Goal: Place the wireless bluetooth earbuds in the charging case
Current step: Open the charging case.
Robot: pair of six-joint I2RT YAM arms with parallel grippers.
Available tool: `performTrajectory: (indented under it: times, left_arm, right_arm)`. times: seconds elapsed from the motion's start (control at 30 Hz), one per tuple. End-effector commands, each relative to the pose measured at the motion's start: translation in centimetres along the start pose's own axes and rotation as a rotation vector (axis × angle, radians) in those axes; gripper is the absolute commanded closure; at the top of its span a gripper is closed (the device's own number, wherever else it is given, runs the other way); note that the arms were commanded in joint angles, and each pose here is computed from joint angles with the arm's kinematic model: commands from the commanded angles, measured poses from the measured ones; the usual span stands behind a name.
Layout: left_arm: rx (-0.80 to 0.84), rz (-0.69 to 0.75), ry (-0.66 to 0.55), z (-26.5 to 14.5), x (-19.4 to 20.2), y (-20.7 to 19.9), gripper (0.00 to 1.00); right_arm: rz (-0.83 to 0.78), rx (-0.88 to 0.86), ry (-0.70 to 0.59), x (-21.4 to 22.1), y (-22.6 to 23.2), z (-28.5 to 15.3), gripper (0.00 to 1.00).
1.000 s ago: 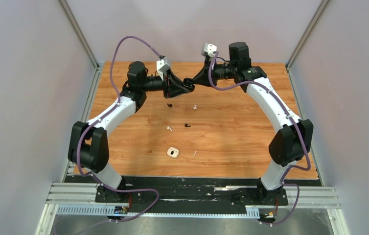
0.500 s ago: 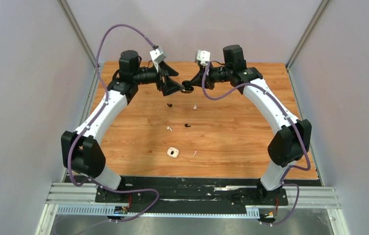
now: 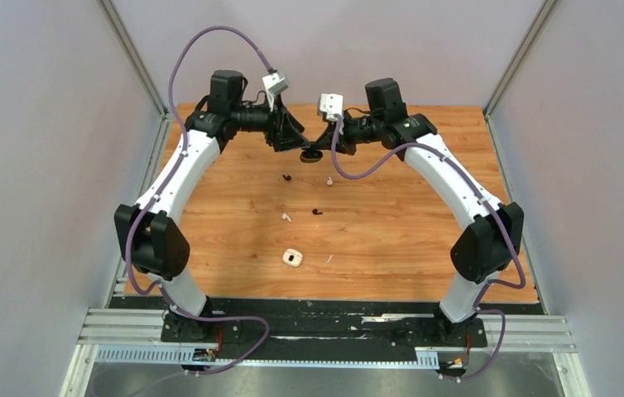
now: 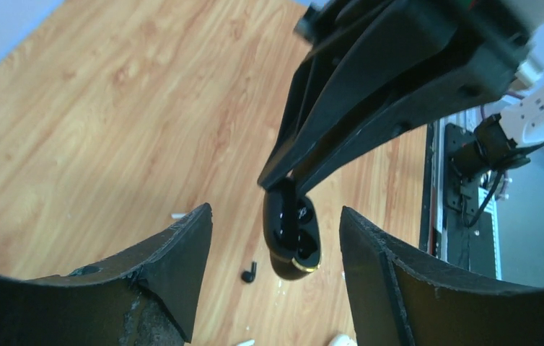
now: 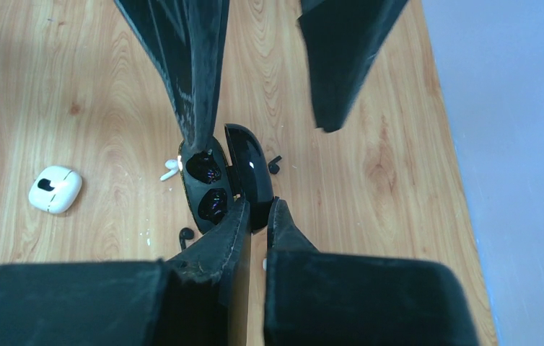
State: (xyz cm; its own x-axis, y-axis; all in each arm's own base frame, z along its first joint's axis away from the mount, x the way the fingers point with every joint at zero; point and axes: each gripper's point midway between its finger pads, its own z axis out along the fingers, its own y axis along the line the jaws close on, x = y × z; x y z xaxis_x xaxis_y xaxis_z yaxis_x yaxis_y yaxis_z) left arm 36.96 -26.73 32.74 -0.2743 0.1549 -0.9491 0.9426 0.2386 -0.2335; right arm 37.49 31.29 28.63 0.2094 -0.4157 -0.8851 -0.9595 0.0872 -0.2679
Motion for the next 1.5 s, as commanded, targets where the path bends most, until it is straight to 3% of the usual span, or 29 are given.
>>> performTrajectory:
  times: [0.0, 0.2, 0.57, 0.7, 1.13, 1.27, 1.47]
  left_arm:
    - [0.009, 0.042, 0.058, -0.4, 0.6, -0.4, 0.3]
    - [0.017, 0.026, 0.081, -0.3, 1.1, -0.2, 0.45]
    - [0.0, 0.085, 0.079, 0.6, 1.4, 0.5, 0.49]
    - [-0.001, 0.11, 0.083, 0.9, 1.6, 0.6, 0.41]
    - [0.005, 0.121, 0.105, 1.4, 2.1, 1.3, 0.57]
    - [0.015, 0.106, 0.083, 1.6, 1.5, 1.1, 0.51]
    - [0.013, 0.115, 0.078, 1.7, 1.4, 1.4, 0.54]
  right_arm:
    - [-0.046, 0.03, -0.026, -2.2, -1.1, -0.3, 1.0]
    - [-0.054, 0.027, -0.021, -2.3, -1.1, 0.0, 1.0]
    - [-0.019, 0.011, -0.029, -2.6, -0.9, 0.3, 1.0]
    - [0.001, 0.004, -0.038, -2.8, -0.8, 0.4, 1.0]
    - [0.005, 0.001, -0.041, -2.8, -0.9, 0.5, 1.0]
    - [0.002, 0.005, -0.038, -2.8, -1.0, 0.5, 1.0]
    - [0.006, 0.007, -0.034, -2.7, -1.2, 0.7, 1.0]
